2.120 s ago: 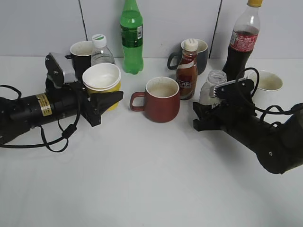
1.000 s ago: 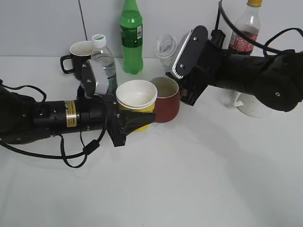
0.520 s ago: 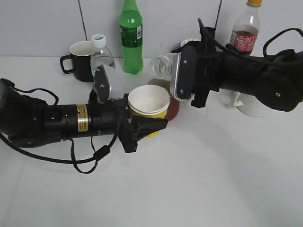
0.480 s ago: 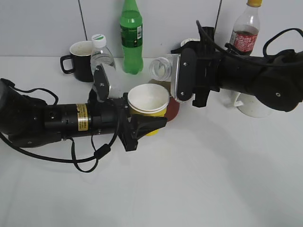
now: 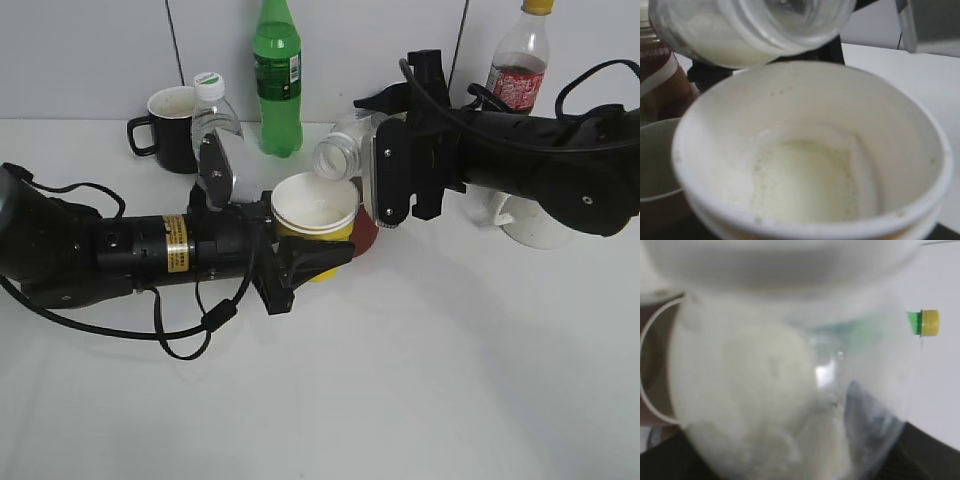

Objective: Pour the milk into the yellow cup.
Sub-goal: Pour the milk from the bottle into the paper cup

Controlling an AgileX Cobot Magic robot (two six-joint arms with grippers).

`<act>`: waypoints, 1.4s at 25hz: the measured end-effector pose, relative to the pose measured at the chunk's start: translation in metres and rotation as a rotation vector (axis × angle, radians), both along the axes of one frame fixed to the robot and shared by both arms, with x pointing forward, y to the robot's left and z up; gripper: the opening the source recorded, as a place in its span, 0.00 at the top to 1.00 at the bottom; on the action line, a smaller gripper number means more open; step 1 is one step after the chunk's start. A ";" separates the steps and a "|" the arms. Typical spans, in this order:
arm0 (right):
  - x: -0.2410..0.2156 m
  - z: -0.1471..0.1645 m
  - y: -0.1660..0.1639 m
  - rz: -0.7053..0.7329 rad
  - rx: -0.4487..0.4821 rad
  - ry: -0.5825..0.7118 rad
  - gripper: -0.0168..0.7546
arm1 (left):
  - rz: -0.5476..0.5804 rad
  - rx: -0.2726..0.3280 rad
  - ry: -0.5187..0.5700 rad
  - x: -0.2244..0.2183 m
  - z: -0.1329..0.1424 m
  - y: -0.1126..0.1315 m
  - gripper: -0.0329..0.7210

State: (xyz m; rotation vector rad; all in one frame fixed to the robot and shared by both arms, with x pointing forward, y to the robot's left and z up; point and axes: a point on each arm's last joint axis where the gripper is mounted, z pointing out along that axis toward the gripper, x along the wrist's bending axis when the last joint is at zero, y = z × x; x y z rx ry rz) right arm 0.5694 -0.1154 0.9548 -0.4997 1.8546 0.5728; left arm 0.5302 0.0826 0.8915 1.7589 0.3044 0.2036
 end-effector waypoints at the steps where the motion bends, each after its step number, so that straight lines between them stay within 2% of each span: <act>1: 0.000 0.001 0.000 0.005 -0.002 -0.012 0.41 | -0.001 0.000 0.000 0.000 0.000 0.000 0.45; 18: 0.000 0.007 0.003 0.068 -0.076 -0.167 0.41 | -0.028 0.011 -0.006 -0.002 -0.001 -0.001 0.45; 35: 0.000 0.008 0.003 0.092 -0.127 -0.229 0.41 | -0.059 0.021 -0.013 -0.005 -0.001 -0.001 0.45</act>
